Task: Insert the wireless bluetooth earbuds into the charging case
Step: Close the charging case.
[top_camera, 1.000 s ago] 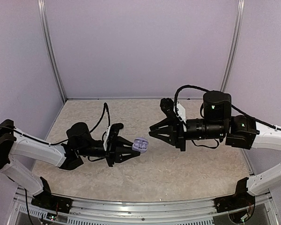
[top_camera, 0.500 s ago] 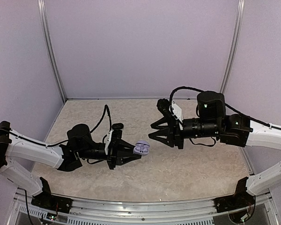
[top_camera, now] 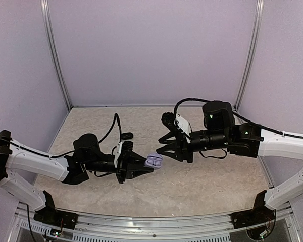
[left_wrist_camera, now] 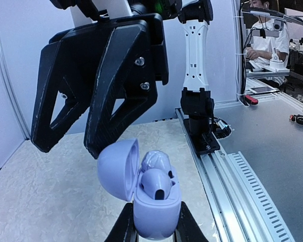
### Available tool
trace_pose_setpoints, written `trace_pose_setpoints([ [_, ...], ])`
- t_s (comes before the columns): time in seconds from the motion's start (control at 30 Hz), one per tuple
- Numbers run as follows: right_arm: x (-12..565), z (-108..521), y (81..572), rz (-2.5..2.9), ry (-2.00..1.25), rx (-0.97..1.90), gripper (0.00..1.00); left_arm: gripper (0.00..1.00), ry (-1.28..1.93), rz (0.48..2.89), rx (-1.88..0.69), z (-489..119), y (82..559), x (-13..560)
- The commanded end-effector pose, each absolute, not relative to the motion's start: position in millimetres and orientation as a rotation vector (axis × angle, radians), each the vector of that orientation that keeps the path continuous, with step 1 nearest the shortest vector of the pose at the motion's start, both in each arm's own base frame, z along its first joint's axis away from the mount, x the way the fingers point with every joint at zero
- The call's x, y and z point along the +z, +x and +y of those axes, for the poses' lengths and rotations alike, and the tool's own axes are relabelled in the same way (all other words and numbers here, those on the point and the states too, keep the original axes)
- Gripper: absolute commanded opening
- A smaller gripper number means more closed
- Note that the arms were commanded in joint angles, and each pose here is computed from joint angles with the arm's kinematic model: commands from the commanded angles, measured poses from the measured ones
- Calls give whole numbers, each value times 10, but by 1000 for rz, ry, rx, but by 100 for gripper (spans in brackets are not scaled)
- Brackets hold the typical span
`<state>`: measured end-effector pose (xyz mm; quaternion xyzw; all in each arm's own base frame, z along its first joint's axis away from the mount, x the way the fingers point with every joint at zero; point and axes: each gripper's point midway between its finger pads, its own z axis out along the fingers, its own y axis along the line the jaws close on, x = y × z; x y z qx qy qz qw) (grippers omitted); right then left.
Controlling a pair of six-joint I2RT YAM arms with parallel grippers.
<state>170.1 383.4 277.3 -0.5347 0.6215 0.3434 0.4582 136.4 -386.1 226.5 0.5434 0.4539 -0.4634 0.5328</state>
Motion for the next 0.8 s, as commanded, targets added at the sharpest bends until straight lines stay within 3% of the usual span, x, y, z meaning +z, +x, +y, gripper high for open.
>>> trace_pose_setpoints([
  [0.0,2802,3876,1619,1505,-1374,895,41,0,1249,1041,-1114,-3850,1414,2460],
  [0.43,2786,3917,1388,1455,-1461,965,41,0,1166,1071,-1158,-3782,1554,2562],
  [0.77,2866,3881,1398,1412,-1474,827,46,0,1079,1155,-1267,-3730,1722,2605],
])
